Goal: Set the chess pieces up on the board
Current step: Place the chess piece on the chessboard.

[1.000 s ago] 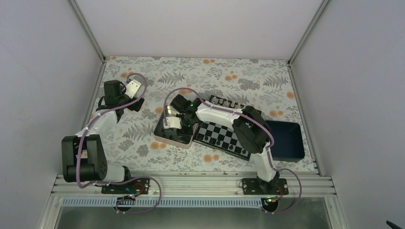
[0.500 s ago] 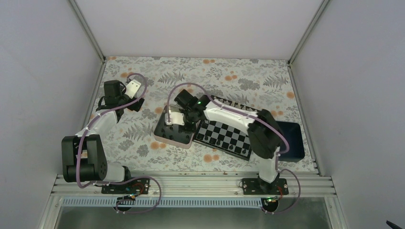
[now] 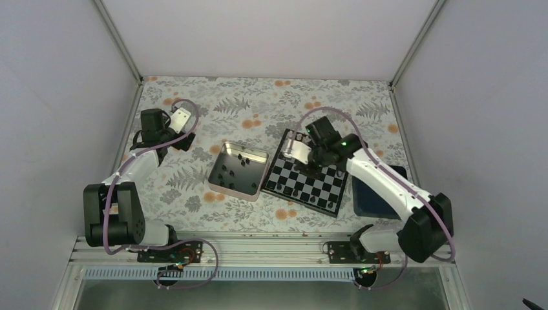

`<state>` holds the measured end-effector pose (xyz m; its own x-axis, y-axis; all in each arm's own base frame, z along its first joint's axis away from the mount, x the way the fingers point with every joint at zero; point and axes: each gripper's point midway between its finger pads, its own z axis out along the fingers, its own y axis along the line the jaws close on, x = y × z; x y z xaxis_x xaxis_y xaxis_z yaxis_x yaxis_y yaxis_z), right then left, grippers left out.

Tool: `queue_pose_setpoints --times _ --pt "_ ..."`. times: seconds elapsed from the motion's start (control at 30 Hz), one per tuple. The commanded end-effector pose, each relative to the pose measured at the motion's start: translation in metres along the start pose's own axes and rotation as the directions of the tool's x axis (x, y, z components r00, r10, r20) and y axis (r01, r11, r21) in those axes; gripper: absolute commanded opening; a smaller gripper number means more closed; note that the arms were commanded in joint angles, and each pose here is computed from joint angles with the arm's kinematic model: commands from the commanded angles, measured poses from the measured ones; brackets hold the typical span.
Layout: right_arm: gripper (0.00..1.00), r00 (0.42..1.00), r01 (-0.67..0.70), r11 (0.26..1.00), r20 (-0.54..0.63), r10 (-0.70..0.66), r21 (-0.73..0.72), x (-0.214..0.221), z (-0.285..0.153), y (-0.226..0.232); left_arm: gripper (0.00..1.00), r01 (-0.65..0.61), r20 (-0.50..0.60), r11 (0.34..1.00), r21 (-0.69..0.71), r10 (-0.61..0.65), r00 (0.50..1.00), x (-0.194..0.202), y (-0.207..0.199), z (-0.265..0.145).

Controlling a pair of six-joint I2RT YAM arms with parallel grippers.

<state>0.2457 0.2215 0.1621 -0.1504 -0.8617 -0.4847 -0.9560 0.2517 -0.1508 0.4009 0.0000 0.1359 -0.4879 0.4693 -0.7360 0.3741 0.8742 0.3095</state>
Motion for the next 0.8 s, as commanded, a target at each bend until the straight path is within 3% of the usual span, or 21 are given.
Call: queue_pose_setpoints --times 0.0,0.3,0.77 --pt "0.04 0.995 -0.066 0.998 -0.081 0.064 -0.018 0.049 0.000 0.014 1.00 -0.011 0.014 1.000 0.006 0.011 1.000 -0.005 0.000 0.002" --pt "0.04 0.988 -0.078 0.989 -0.145 0.060 -0.124 0.089 0.040 0.042 1.00 -0.011 0.015 1.000 0.001 0.011 1.000 -0.006 0.001 -0.001" --pt "0.05 0.986 -0.086 0.977 -0.157 0.055 -0.195 0.098 0.061 0.054 1.00 -0.011 0.002 1.000 0.006 0.011 1.000 -0.001 -0.001 0.004"
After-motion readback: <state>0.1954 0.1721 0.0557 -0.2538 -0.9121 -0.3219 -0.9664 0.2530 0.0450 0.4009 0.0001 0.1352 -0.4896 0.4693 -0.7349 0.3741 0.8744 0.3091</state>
